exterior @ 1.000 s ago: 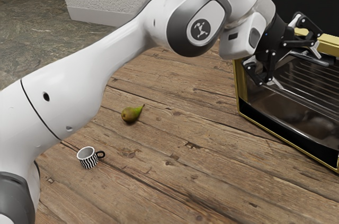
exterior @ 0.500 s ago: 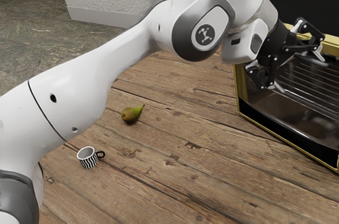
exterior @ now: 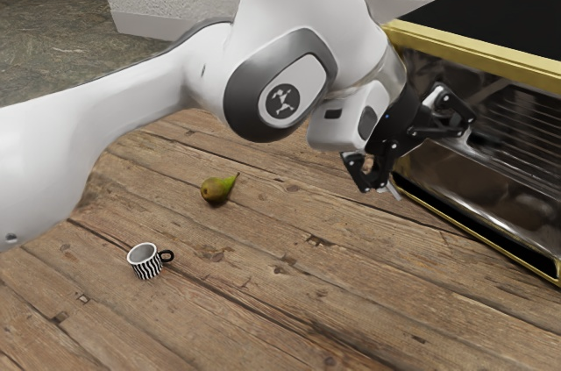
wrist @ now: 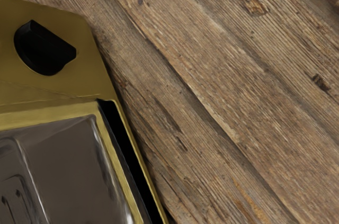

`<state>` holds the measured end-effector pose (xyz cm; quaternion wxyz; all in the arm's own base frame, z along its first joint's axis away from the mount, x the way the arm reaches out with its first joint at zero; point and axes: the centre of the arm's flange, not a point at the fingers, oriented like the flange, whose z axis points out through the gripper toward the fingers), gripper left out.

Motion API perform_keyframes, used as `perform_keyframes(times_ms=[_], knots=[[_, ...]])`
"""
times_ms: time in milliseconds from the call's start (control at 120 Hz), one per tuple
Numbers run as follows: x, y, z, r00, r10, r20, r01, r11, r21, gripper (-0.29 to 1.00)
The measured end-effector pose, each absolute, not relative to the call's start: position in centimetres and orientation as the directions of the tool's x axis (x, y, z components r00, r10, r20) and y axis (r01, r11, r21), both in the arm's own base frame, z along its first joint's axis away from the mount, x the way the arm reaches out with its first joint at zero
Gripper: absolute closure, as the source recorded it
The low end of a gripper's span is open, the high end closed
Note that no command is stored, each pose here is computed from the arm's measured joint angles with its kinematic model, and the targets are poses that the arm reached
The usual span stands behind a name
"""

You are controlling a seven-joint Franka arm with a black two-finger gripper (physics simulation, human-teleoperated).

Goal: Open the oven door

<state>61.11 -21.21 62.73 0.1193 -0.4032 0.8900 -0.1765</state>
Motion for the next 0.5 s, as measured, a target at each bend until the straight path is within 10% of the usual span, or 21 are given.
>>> perform_keyframes(times_ms=[67, 100, 208, 283, 500], knots=[[55.7, -20.5, 60.4, -0.616, -0.779, -0.113, -0.704, 0.610, -0.364, 0.04], [49.8, -19.8, 60.5, -0.580, -0.795, -0.180, -0.714, 0.602, -0.357, 0.61], [25.9, -19.2, 86.6, -0.425, -0.851, -0.309, -0.453, 0.496, -0.741, 0.29], [37.4, -4.3, 96.0, -0.159, -0.985, -0.075, -0.626, 0.159, -0.764, 0.17], [57.6, 11.7, 72.3, 0.458, -0.877, 0.142, -0.872, -0.475, -0.122, 0.04]])
